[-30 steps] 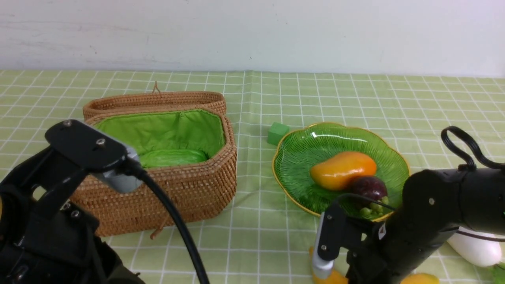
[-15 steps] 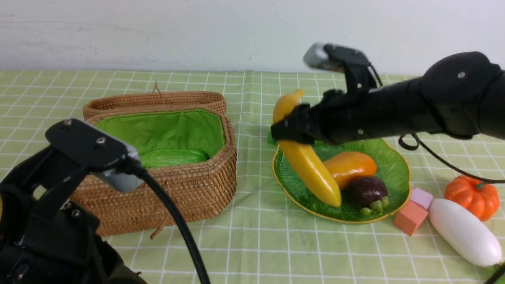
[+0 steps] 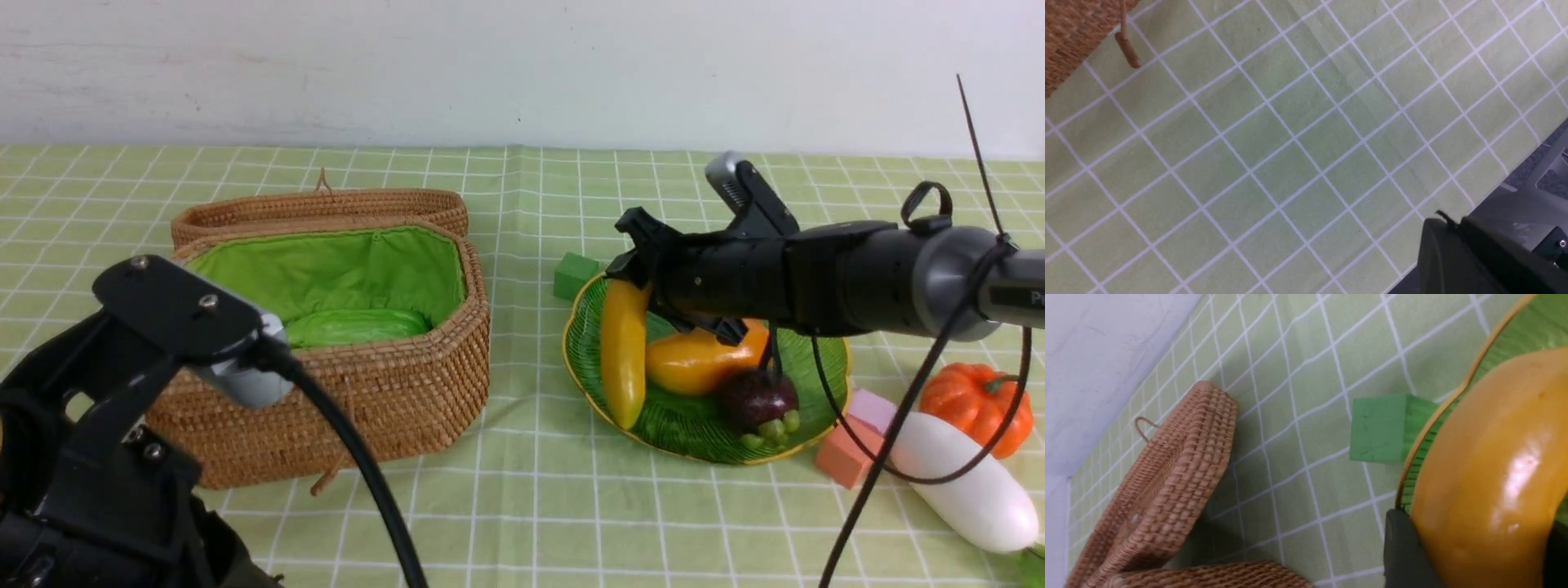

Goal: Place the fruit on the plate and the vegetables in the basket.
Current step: Use the right arm to grab a banana and put it into the right plate, then take a daikon with your right arm and place it on the basket on the left.

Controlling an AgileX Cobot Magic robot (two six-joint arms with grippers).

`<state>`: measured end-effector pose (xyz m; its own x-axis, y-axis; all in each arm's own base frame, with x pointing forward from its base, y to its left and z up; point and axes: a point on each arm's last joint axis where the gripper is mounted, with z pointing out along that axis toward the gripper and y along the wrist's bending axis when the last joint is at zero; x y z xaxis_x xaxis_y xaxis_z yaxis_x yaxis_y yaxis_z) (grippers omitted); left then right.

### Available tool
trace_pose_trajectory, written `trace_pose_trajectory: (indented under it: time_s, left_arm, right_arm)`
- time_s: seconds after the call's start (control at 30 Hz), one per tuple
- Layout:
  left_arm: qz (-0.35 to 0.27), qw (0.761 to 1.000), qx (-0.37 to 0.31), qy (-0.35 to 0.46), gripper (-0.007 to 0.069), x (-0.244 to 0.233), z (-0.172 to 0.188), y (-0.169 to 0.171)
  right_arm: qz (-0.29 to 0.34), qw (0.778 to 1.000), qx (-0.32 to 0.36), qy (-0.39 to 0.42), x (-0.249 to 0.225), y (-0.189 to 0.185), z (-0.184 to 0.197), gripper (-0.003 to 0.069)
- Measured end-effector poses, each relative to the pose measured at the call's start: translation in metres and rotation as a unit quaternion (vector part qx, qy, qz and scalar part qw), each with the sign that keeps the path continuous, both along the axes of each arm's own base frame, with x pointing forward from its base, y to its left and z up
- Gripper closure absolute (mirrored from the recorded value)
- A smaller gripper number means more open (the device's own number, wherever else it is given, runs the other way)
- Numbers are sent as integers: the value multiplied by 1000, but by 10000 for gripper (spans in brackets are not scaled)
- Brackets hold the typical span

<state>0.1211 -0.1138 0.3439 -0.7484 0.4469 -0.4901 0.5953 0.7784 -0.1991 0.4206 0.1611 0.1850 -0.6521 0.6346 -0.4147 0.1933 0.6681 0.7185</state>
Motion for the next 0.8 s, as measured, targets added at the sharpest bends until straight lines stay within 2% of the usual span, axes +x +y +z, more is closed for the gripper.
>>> trace_pose_trajectory:
  time_s: [0.07,0.13,0.33,0.37,0.4,0.57,0.67,0.8]
  left_arm:
    - [-1,1000,2,3,586,0,0,0]
    - [-1,1000,2,5,582,-1,0,0]
    - [-1,1000,0,7,573,-1,0,0]
    - [-1,1000,0,7,573,-1,0,0]
    - [-2,1000,-2,8,572,-1,0,0]
    - [-3,1000,-7,15,568,-2,0,-1]
    - [-4,1000,-4,18,568,-3,-1,-1]
    - [-4,1000,-4,19,567,-3,-1,-1]
  right_arm:
    - [13,1000,-15,-13,1,1,2,339]
    - [32,998,-36,-27,2,1,4,307]
    - [88,989,-87,-83,-2,2,25,57]
    - [89,988,-89,-86,-2,2,26,49]
    - [108,981,-118,-113,-4,0,36,4]
    - [159,951,-186,-191,-10,-16,74,-11]
    - [206,922,-216,-246,-23,-37,112,16]
    - [274,897,-235,-254,-50,-68,147,58]
